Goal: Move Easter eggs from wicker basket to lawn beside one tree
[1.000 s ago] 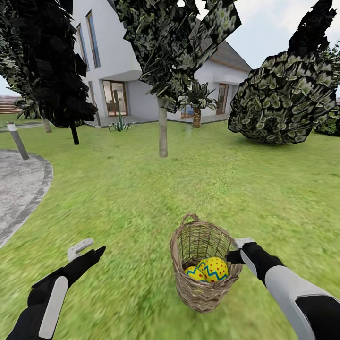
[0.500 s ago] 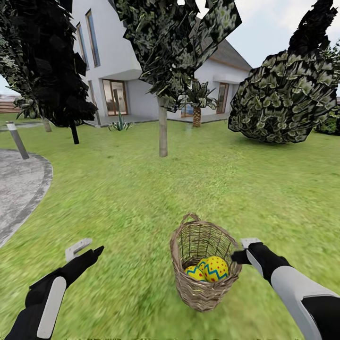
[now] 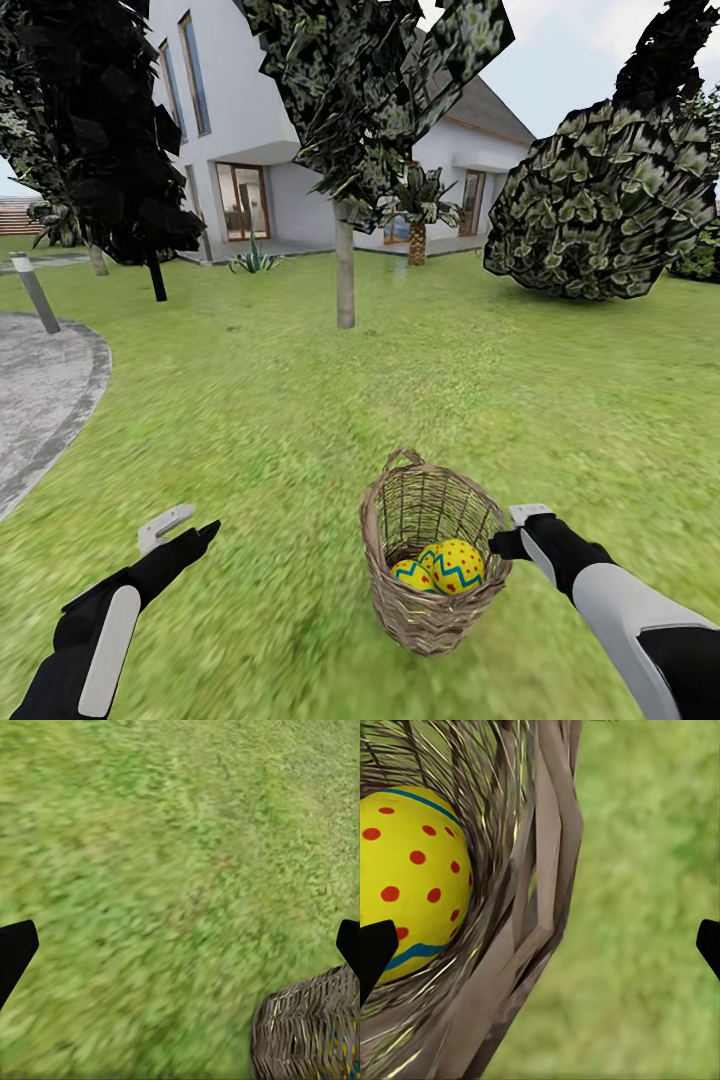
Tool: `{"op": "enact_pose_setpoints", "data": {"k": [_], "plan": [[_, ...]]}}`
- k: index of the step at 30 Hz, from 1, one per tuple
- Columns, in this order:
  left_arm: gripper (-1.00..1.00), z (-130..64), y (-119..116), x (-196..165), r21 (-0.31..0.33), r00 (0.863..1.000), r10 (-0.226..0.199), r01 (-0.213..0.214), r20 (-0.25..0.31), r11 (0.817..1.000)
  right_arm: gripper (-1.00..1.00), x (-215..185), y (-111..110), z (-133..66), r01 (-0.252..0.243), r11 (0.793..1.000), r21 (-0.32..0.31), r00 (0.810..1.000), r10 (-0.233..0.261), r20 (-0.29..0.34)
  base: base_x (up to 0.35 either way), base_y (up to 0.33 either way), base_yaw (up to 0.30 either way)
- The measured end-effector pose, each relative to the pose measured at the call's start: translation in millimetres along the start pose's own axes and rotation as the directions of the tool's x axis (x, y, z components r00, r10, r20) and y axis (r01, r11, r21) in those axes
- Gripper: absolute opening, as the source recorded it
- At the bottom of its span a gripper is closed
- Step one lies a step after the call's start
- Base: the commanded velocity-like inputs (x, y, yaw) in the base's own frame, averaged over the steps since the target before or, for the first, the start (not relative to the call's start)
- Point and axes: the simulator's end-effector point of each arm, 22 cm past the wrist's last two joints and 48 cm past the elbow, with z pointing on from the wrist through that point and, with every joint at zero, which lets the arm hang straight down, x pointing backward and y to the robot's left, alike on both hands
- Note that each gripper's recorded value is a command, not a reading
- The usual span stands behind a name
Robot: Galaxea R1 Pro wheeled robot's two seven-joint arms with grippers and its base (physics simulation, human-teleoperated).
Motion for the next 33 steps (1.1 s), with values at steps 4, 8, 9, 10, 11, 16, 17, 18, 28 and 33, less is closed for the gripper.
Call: {"op": "enact_pose_setpoints", "data": {"k": [4, 8, 9, 10, 11, 16, 17, 18, 28, 33], "plan": [[1.0, 0.0, -0.1, -0.3, 0.0, 1.0, 0.0, 0.0, 0.0, 1.0, 1.0, -0.3, 2.1, -0.1, 0.001, 1.0, -0.002, 1.0, -0.001, 0.001, 0.0, 0.0, 0.0], [1.0, 0.0, 0.1, -0.1, 0.0, 1.0, 0.001, -0.001, 0.0, 1.0, 1.0, -0.3, 2.0, 0.0, 0.001, 1.0, -0.002, 1.0, -0.001, 0.0, 0.0, 0.0, 0.0], [1.0, 0.0, 0.1, -0.2, -0.001, 1.0, 0.001, -0.001, 0.0, 1.0, 1.0, -0.5, 2.0, -0.1, 0.002, 1.0, -0.001, 1.0, -0.002, 0.001, 0.0, 0.0, 0.0], [1.0, 0.0, 0.2, -0.1, -0.001, 1.0, 0.001, -0.001, 0.0, 1.0, 1.0, -0.3, 2.0, -0.1, 0.002, 1.0, -0.002, 1.0, -0.002, 0.001, 0.0, 0.0, 0.0], [1.0, 0.0, 0.2, -0.2, -0.001, 1.0, 0.002, -0.002, 0.0, 1.0, 1.0, -0.5, 2.1, -0.1, 0.002, 1.0, -0.002, 1.0, -0.002, 0.001, 0.007, 0.0, 0.0], [1.0, 0.0, 1.0, 0.1, -0.004, 1.0, 0.004, -0.004, 0.0, 1.0, 1.0, -0.5, 1.9, -0.3, 0.002, 1.0, -0.001, 1.0, -0.002, 0.001, 0.155, 0.0, 0.0], [1.0, 0.1, 0.8, -0.2, -0.004, 1.0, 0.004, -0.004, 0.001, 1.0, 1.0, -0.7, 1.9, -0.4, 0.002, 1.0, -0.001, 1.0, -0.002, 0.001, 0.167, 0.0, 0.0], [1.0, 0.1, 0.9, -0.1, -0.004, 1.0, 0.004, -0.004, 0.001, 1.0, 1.0, -0.5, 1.9, -0.3, 0.002, 1.0, -0.001, 1.0, -0.002, 0.001, 0.107, 0.0, 0.0], [1.0, 0.1, 0.7, -0.2, -0.003, 1.0, 0.004, -0.004, 0.001, 1.0, 1.0, -0.6, 2.1, -0.3, 0.002, 1.0, -0.002, 1.0, -0.002, 0.001, 0.133, 0.0, 0.0], [1.0, 0.2, 0.8, 0.1, -0.003, 1.0, 0.004, -0.004, -0.001, 1.0, 1.0, -0.4, 2.1, -0.1, 0.002, 1.0, -0.002, 1.0, -0.002, 0.001, 0.038, 0.0, 0.0]]}}
